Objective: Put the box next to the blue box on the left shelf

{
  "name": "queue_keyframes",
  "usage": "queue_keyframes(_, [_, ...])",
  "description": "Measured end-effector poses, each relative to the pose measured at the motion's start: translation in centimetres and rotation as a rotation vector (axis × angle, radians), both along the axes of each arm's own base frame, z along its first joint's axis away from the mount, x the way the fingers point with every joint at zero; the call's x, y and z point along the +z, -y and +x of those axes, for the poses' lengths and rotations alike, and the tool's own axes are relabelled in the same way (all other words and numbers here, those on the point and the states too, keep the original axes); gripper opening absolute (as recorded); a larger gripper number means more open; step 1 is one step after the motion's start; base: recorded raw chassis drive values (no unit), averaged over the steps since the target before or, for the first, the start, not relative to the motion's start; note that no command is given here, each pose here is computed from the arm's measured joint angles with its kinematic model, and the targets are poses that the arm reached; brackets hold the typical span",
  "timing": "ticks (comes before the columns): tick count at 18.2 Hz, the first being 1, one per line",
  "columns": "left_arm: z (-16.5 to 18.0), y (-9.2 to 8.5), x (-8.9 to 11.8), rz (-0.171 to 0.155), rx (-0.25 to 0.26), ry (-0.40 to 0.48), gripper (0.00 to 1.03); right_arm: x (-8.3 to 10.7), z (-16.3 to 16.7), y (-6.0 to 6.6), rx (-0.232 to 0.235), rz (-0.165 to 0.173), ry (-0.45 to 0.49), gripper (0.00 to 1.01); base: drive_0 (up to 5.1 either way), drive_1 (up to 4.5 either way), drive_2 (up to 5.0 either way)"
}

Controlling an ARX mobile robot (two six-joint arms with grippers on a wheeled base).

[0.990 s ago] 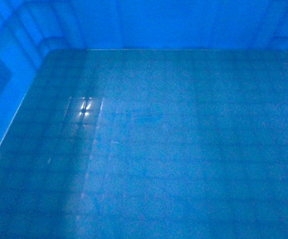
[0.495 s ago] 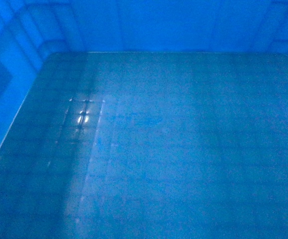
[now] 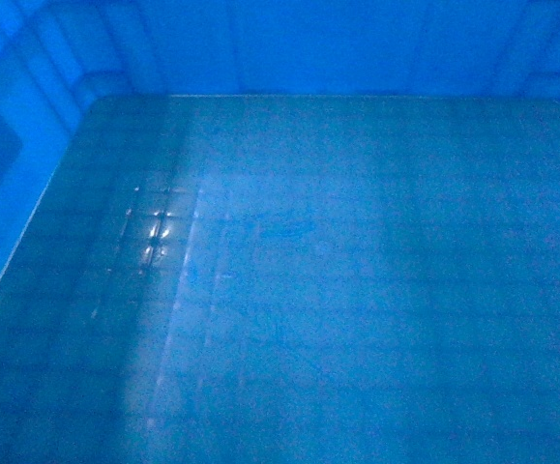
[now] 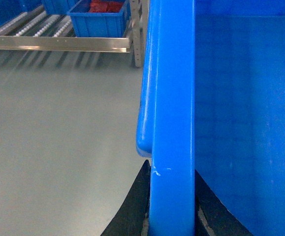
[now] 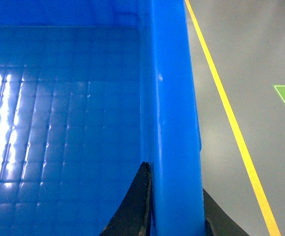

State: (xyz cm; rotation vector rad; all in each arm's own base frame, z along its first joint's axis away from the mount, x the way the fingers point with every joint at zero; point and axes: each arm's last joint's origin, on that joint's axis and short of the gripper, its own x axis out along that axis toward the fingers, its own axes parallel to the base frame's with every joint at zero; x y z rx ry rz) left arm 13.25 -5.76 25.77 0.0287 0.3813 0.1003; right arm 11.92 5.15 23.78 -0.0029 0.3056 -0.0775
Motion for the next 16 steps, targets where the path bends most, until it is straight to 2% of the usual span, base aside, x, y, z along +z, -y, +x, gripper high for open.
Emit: queue_keyframes(16, [-0.01, -0.01, -0.02, 0.002, 0.0, -0.003, 0.08, -0.03, -0.01, 0.0, 0.001, -0.001, -0.004, 0.1, 0.1, 4.18, -3.9])
